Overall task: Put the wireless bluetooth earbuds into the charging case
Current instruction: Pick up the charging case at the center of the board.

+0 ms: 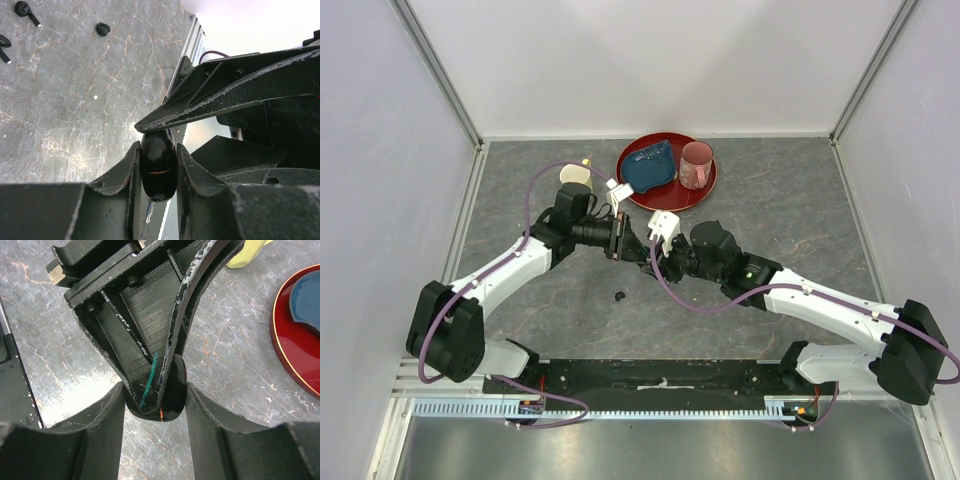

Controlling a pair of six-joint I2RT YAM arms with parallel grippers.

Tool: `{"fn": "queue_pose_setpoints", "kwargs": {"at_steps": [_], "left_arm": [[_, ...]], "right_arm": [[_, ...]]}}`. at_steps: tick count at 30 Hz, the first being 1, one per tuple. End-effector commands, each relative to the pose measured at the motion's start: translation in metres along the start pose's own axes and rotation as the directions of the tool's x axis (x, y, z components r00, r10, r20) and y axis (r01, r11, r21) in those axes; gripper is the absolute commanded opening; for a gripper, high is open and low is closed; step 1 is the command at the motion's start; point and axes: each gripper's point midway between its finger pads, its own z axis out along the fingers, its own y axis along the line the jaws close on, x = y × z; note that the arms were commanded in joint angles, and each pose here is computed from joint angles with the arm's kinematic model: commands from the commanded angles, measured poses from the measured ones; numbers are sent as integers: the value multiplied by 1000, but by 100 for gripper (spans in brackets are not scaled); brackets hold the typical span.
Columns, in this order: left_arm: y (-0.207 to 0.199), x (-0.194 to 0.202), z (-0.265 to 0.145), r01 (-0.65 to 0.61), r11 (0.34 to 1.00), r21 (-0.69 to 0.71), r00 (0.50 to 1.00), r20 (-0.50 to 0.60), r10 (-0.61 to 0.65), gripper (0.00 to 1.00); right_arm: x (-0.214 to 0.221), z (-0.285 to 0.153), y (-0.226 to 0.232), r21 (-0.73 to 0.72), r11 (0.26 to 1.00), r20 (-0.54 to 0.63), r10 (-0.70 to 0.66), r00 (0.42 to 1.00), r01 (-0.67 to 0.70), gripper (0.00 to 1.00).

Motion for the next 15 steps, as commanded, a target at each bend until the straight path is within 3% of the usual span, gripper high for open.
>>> {"fn": "queue_pose_setpoints", "kwargs": {"at_steps": [1, 3, 4, 5, 6, 11, 15], "left_arm": [[-19, -7, -4, -108, 993, 44, 994, 7, 108, 2], [-19, -8, -5, -118, 993, 31, 993, 15, 117, 2], [-18, -10, -6, -131, 991, 10, 991, 29, 131, 2], [-17, -12, -7, -136, 991, -2, 990, 37, 136, 2], [-15, -12, -8, -137, 990, -20, 990, 43, 138, 2], [2, -24, -15, -151, 975, -163, 980, 105, 169, 2], [13, -36, -27, -155, 951, -267, 965, 163, 203, 2]], "right_arm": [[-29, 0, -7, 32, 999, 92, 13, 996, -16, 33], [-32, -1, -9, 41, 999, 102, 21, 995, -25, 46], [-34, -2, -10, 46, 998, 111, 32, 993, -38, 54], [-36, -2, -10, 52, 998, 115, 37, 993, -44, 70], [-37, -3, -11, 57, 997, 120, 44, 992, -52, 75], [-44, -15, -16, 91, 992, 155, 69, 986, -83, 89], [-47, -33, -25, 154, 978, 189, 108, 976, -138, 94]]}}
